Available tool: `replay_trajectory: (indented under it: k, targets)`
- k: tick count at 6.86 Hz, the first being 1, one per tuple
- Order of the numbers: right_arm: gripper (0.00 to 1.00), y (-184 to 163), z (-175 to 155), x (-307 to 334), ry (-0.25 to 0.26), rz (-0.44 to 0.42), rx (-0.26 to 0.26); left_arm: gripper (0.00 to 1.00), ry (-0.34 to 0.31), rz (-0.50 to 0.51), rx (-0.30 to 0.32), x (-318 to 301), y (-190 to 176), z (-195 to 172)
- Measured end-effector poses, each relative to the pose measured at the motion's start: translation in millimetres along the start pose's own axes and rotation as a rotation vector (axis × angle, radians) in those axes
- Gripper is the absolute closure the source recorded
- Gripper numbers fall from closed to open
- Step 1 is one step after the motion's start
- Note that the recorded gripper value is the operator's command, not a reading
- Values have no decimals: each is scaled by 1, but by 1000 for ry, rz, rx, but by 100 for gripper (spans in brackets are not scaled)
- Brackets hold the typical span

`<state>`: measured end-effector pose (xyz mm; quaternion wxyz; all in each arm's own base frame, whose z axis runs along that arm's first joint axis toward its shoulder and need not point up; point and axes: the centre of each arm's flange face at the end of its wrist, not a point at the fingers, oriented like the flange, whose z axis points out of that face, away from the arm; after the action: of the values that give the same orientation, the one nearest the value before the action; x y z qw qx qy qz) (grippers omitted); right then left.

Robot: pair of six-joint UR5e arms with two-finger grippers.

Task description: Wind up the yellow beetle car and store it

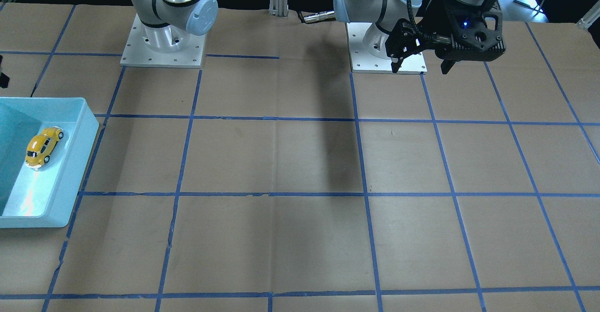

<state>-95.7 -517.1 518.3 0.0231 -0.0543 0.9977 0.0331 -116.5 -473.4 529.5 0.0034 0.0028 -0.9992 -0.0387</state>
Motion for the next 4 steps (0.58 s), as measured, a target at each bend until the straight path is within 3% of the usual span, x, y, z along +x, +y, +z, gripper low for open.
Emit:
replay_trajectory:
  k: [2, 4]
  targets:
    - [1, -16, -5, -117, 13, 13, 30, 0, -4, 7, 0, 1, 1, 0]
    - [0, -24, 13, -186, 16, 10, 106, 0, -6, 17, 0, 2, 2, -1]
